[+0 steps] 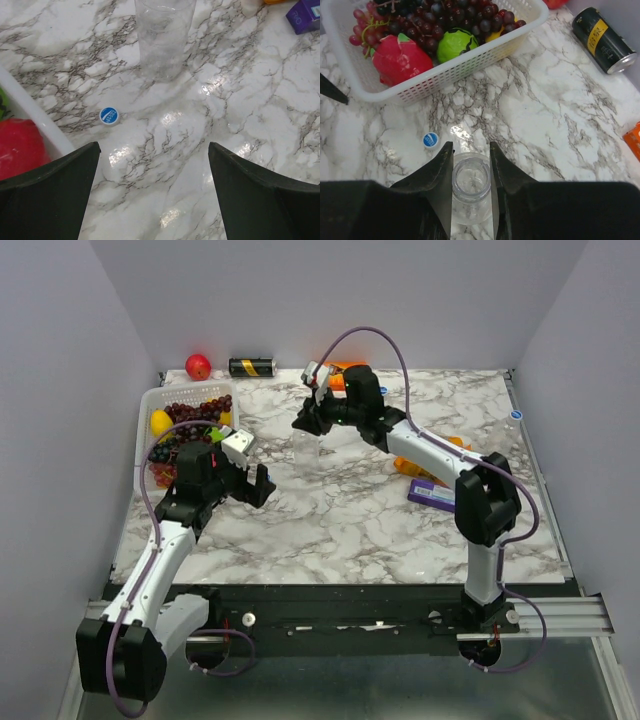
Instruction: Screw on the bottle caps
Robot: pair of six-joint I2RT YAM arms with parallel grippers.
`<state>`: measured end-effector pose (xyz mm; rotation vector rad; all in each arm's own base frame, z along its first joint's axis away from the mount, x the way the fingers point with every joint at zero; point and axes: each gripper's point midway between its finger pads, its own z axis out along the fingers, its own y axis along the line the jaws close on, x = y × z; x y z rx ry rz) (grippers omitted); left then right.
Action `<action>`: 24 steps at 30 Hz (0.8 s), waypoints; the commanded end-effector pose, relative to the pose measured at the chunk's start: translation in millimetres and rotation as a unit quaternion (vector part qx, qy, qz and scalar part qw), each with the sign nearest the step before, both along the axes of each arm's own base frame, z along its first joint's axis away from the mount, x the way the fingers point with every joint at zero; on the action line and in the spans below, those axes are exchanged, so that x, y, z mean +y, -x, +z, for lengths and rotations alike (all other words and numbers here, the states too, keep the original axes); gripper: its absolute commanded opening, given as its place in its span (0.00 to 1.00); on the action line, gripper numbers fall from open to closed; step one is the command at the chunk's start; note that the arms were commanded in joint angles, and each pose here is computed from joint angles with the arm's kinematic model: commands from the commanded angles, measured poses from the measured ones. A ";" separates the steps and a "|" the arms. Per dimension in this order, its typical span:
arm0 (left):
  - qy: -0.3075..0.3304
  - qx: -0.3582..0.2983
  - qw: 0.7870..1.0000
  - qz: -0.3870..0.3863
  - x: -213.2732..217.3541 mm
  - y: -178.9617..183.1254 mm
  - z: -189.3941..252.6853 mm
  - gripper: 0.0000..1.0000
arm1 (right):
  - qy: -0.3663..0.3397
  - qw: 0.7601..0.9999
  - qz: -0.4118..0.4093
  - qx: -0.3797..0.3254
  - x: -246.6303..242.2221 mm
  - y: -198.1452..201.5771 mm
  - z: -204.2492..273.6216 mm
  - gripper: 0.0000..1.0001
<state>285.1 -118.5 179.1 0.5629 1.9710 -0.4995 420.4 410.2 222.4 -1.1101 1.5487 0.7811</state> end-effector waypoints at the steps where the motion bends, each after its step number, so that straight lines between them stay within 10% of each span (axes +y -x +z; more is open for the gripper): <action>1: 0.021 -0.044 0.997 -0.065 -21.6 -9.6 2.0 0.99 | -0.035 0.998 0.041 0.022 -2.7 36.9 48.5 0.01; 24: 0.067 -0.045 0.987 -0.139 -90.1 -19.3 -8.6 0.99 | -0.125 0.979 0.091 0.136 1.8 85.7 106.9 0.01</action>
